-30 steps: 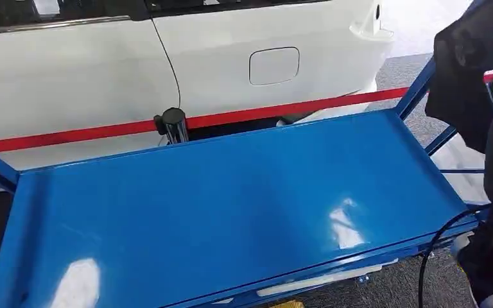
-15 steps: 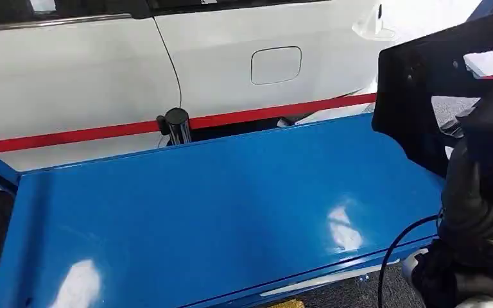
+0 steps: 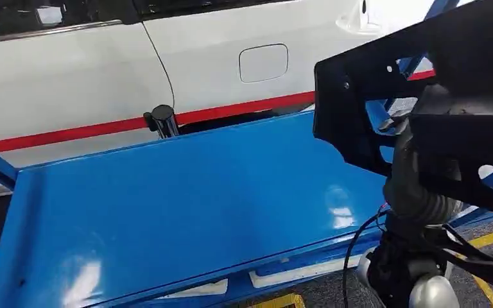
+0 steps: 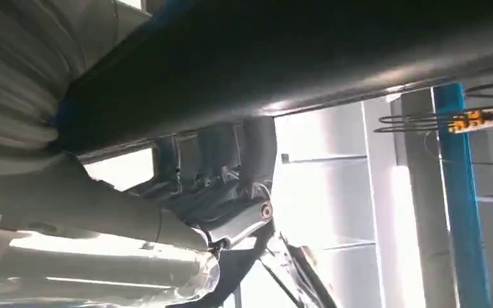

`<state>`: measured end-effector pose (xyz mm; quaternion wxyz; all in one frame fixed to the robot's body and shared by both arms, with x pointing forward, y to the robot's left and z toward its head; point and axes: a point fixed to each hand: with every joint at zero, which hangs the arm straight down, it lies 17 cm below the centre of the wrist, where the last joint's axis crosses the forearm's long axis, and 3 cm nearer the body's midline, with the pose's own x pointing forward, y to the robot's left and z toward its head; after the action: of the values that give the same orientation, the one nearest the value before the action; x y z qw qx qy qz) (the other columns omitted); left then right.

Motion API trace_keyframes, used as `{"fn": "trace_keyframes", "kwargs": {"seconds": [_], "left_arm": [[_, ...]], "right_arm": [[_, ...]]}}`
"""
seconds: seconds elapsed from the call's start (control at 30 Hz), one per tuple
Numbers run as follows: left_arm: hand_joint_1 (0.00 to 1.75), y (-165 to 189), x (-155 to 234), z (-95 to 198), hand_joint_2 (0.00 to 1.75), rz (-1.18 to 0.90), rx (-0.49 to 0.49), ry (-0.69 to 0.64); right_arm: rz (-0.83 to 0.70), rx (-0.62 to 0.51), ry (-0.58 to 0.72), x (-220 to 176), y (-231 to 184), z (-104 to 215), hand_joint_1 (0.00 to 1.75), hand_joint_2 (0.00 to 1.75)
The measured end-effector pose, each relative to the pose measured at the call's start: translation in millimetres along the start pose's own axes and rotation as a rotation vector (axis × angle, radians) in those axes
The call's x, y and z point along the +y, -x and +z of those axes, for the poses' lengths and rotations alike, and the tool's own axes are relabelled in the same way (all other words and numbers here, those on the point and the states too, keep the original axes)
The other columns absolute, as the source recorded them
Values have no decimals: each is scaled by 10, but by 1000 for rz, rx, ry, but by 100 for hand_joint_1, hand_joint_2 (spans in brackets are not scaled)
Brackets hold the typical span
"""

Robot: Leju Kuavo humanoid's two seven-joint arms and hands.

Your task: Take the parts from the cabinet and place them on the table.

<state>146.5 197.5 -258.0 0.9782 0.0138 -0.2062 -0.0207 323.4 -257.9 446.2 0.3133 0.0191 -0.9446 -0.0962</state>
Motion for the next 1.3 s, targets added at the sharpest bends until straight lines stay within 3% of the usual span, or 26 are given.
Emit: {"fn": "trace_keyframes", "kwargs": {"seconds": [0.23, 0.33, 0.47, 0.63, 0.9, 1.3], "left_arm": [[0, -51, 153, -26, 175, 28, -14, -58], [0, 29, 221, -37, 175, 6, 37, -67], [0, 130, 442, -52, 175, -35, 74, -92], [0, 62, 480, -58, 175, -40, 25, -85], [0, 10, 69, -14, 175, -61, 5, 2], [0, -34, 35, -14, 175, -33, -3, 4]], "right_arm": [[-198, 45, -59, 492, 336, -16, 175, 175], [-248, 77, -32, 516, 484, 73, 175, 175], [-234, 171, 16, 410, 726, 358, 175, 175], [-217, 228, 20, 376, 850, 548, 175, 175], [-218, 259, -18, 474, 885, 657, 175, 175], [-219, 284, -39, 562, 896, 687, 175, 175]]}}
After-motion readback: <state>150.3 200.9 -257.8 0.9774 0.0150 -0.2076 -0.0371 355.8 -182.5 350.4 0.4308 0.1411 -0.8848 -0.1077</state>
